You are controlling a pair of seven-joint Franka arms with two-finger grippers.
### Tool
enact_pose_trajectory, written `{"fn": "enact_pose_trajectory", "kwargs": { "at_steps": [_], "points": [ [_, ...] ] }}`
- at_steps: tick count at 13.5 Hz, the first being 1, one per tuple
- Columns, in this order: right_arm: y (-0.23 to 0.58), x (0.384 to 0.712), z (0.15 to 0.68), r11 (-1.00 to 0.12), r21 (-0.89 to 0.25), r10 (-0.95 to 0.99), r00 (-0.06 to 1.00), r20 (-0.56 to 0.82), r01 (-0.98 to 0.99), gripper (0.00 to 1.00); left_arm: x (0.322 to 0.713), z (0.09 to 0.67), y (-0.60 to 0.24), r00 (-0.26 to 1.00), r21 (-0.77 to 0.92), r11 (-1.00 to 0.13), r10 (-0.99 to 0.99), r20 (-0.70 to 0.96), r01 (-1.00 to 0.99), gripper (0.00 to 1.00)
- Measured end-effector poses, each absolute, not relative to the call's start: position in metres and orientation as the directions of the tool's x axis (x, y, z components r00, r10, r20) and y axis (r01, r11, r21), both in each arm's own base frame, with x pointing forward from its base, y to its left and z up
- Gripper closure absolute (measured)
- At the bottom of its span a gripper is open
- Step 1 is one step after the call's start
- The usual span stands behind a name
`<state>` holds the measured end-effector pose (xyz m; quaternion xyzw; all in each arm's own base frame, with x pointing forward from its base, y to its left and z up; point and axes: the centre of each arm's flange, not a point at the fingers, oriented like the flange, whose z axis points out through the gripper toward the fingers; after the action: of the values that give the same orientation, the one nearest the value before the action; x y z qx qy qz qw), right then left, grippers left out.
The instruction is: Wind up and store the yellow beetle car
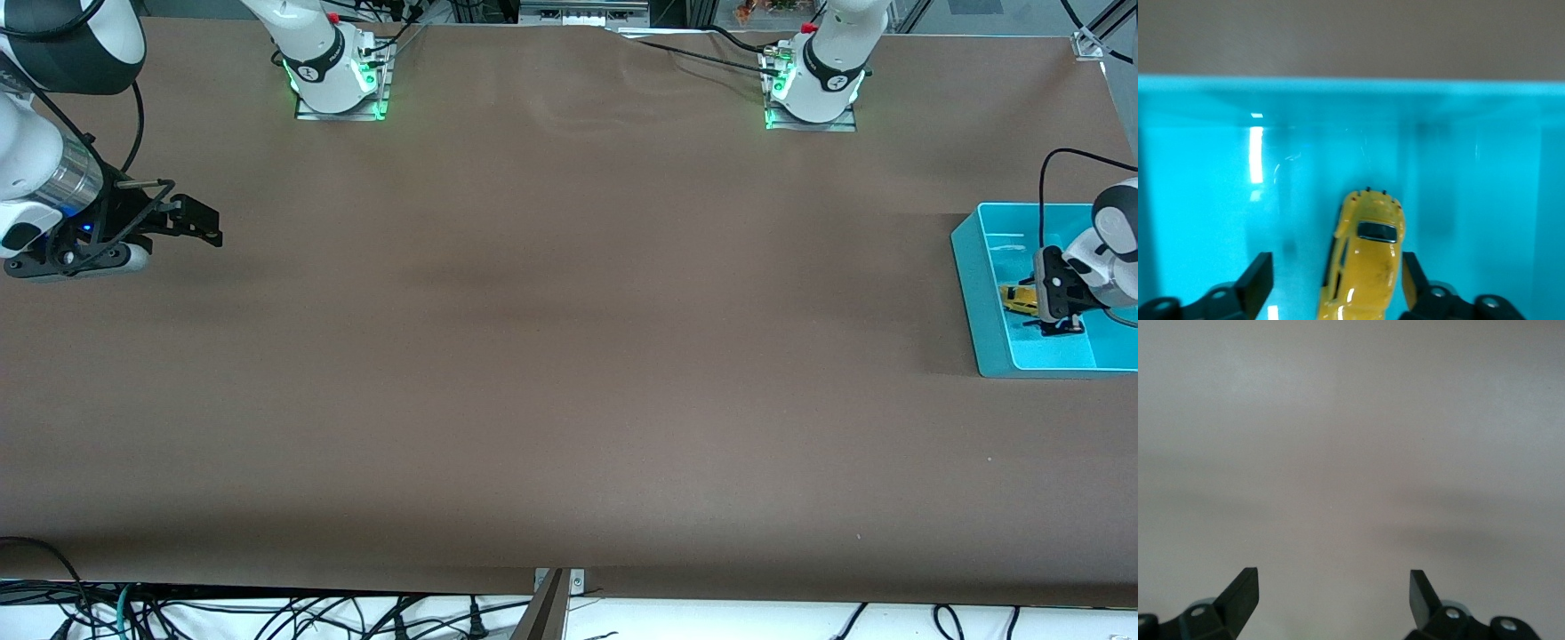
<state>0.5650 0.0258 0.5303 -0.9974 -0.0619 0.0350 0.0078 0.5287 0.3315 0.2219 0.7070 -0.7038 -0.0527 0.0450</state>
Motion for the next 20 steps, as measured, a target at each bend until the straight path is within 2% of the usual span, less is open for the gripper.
{"fn": "enact_pose_trajectory", "kwargs": {
  "at_steps": [1, 5, 7, 13, 17, 20],
  "points": [
    [0.026, 0.565, 0.530, -0.992, -0.020, 0.124, 0.990, -0.069, 0.123, 0.00, 0.536, 0.242, 0.329, 0.026, 0.149, -0.027, -1.000, -0.008, -0.989, 0.00],
    [0.026, 0.565, 0.530, -0.992, -0.020, 0.124, 0.990, -0.070, 0.123, 0.00, 0.563, 0.365, 0.311, 0.165, 0.244, -0.166, -0.986, -0.024, -0.956, 0.00],
    [0.026, 0.565, 0.530, -0.992, -0.020, 0.124, 0.990, -0.070, 0.123, 0.00, 0.577, 0.409, 0.293, 0.246, 0.240, -0.249, -0.968, -0.042, -0.938, 0.00],
    [0.022, 0.565, 0.530, -0.993, -0.020, 0.117, 0.991, -0.069, 0.116, 0.00, 0.624, 0.484, 0.171, 0.589, 0.189, -0.590, -0.805, -0.067, -0.785, 0.00],
    [0.023, 0.566, 0.530, -0.993, -0.025, 0.118, 0.991, -0.066, 0.116, 0.00, 0.631, 0.511, 0.113, 0.737, 0.210, -0.724, -0.676, -0.024, -0.657, 0.00],
    [0.024, 0.566, 0.530, -0.993, -0.027, 0.119, 0.991, -0.066, 0.118, 0.00, 0.632, 0.532, 0.054, 0.831, 0.164, -0.827, -0.553, -0.063, -0.538, 0.00]
  ]
}}
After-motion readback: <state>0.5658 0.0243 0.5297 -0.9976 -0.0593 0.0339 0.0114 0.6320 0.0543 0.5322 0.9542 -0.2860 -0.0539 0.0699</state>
